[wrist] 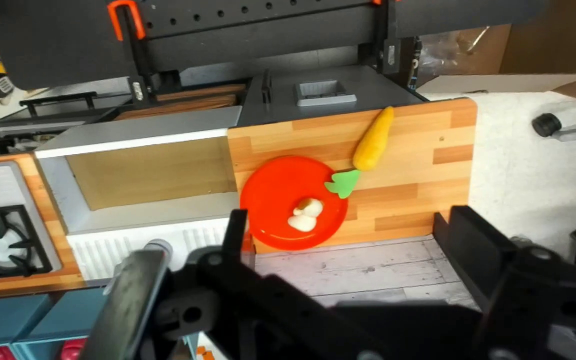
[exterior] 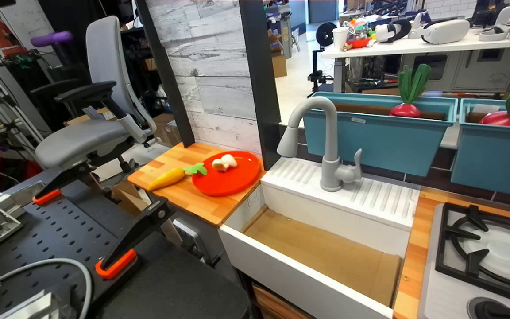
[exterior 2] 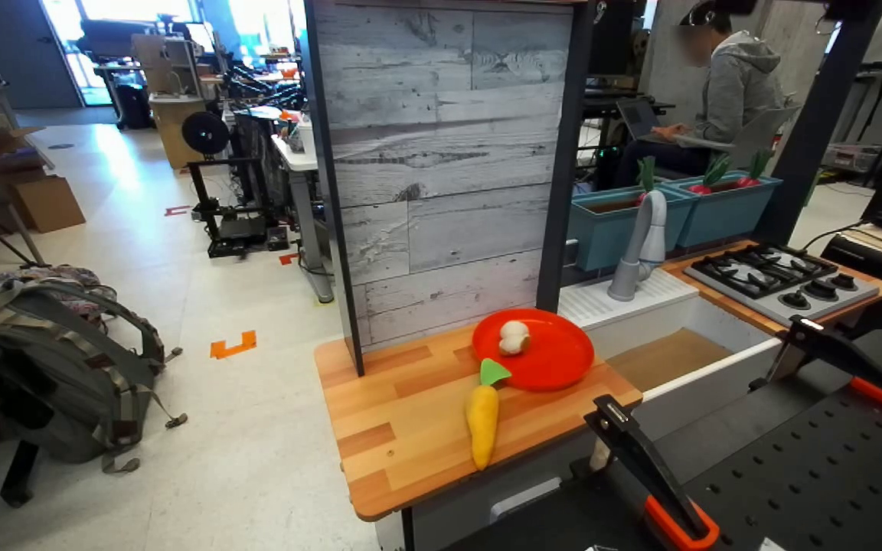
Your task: Move the carrot plush backward
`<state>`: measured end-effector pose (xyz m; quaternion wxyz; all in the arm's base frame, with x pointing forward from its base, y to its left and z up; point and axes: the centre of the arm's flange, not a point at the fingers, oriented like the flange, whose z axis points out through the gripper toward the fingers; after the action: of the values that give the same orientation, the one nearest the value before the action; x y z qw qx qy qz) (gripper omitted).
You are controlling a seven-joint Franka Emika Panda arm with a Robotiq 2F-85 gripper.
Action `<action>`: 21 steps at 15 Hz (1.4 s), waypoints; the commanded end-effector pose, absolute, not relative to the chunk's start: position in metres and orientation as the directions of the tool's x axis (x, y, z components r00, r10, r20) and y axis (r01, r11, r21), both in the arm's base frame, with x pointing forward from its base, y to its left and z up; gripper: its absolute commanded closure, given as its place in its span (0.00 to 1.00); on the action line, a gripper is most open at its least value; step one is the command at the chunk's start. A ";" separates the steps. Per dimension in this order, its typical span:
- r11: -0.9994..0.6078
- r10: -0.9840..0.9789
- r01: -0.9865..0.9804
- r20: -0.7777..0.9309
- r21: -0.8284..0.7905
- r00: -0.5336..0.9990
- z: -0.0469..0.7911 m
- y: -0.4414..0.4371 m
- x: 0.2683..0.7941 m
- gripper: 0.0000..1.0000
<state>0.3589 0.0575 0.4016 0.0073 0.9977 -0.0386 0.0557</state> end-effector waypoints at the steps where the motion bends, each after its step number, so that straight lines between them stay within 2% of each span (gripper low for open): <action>1: -0.994 -0.107 -0.104 0.099 -0.035 0.989 0.347 0.096 0.395 0.00; 8: -0.964 -0.263 -0.253 0.141 -0.083 0.954 0.237 0.124 0.440 0.00; 13: -0.949 -0.309 -0.302 0.081 -0.093 0.948 0.167 0.139 0.469 0.00; 21: -0.960 -0.279 -0.279 0.010 -0.003 0.960 0.070 0.172 0.502 0.00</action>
<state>0.4833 0.1513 0.1054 -0.0139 0.9895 -0.1437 0.0095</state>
